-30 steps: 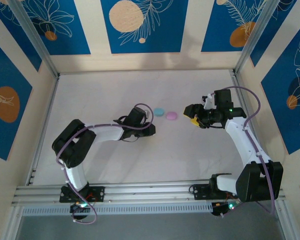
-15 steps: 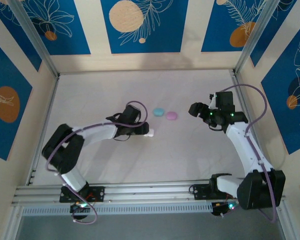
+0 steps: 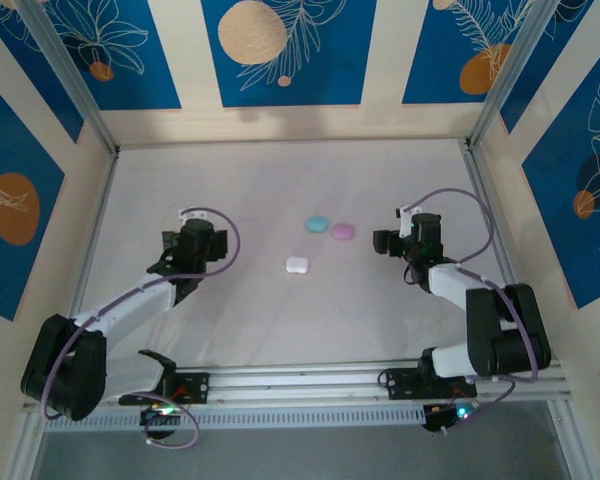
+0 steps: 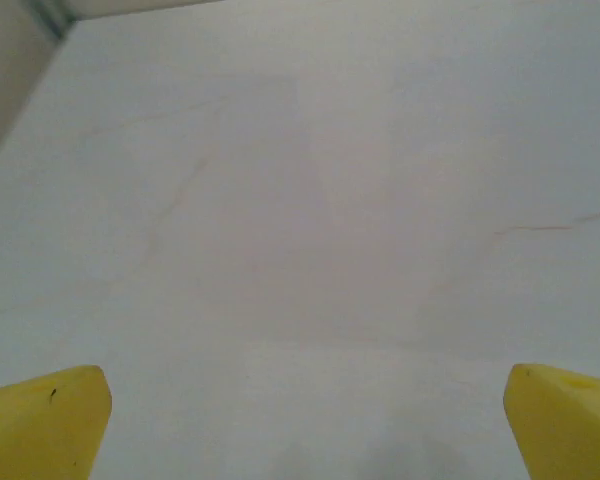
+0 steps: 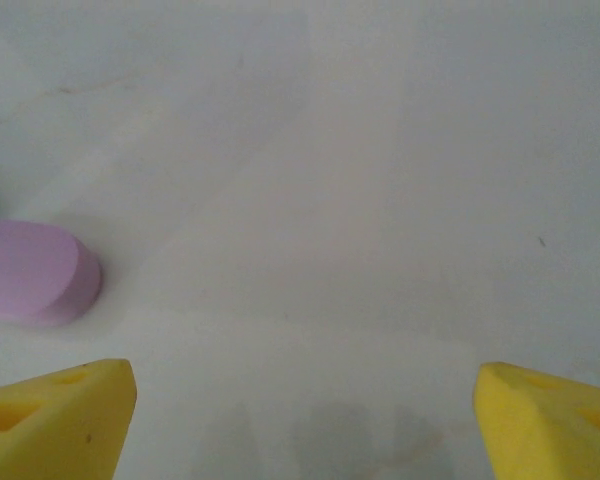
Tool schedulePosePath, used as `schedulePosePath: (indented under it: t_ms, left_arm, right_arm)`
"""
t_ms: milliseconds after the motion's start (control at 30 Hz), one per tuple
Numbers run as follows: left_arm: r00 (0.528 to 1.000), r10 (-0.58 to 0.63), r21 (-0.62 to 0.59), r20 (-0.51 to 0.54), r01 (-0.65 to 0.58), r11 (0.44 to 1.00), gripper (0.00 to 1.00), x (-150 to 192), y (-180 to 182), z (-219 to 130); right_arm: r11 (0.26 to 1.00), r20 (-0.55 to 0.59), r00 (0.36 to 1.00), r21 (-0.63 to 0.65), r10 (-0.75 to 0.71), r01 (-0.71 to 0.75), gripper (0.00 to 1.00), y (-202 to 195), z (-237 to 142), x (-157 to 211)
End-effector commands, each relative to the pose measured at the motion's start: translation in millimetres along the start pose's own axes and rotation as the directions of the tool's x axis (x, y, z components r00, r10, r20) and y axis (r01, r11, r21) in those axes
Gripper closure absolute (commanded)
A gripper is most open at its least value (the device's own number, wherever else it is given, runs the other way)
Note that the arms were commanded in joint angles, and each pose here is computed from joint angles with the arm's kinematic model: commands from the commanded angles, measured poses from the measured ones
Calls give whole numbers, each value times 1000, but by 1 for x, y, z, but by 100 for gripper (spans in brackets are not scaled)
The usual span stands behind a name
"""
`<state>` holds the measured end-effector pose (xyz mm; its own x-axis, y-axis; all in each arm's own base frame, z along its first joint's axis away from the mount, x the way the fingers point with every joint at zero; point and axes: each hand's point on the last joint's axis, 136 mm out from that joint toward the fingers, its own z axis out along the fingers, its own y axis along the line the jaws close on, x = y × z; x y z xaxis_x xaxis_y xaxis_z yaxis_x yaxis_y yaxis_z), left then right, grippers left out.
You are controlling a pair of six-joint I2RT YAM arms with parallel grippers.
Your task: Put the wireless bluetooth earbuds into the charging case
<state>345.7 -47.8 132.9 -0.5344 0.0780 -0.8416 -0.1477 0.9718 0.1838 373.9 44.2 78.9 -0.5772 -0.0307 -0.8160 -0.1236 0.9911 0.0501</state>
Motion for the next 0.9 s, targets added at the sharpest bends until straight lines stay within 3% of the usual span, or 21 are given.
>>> schedulePosePath:
  t_ms: [0,67,200,233,300,367,567,667,800,867]
  left_arm:
    - [992,70,-79,109,-62,995,0,-21,22,2]
    - [982,84,-85,166,-70,994,0,-20,24,5]
    - [954,80,-100,288,-53,994,0,-11,28,11]
    - [951,76,-91,299,-51,995,0,-8,27,16]
    - [940,92,-68,328,-73,995,0,-8,21,22]
    - [926,115,-31,359,-112,993,0,-11,12,25]
    - [937,-2,63,350,-22,998,0,7,24,37]
    - [917,-31,84,398,-3,996,0,9,26,42]
    - [947,-77,34,312,70,997,0,11,42,56]
    - [973,-64,25,221,60,998,0,10,40,70]
  right_arm:
    - [993,184,981,-89,-54,72,14,14,6,-36]
    - [992,176,984,-120,-29,51,15,12,4,-34]
    - [983,297,955,-171,-15,69,14,13,-6,-16]
    - [991,346,938,-120,-19,64,13,9,-9,-23]
    - [996,281,960,-81,-16,41,12,3,-3,-22]
    - [999,259,965,17,43,-50,2,-18,7,-27]
    - [997,243,967,21,71,-78,1,-24,7,-24]
    - [997,246,967,17,70,-77,1,-24,7,-25]
    - [997,244,967,18,69,-76,1,-23,7,-24]
    - [997,246,967,18,69,-75,1,-23,6,-25]
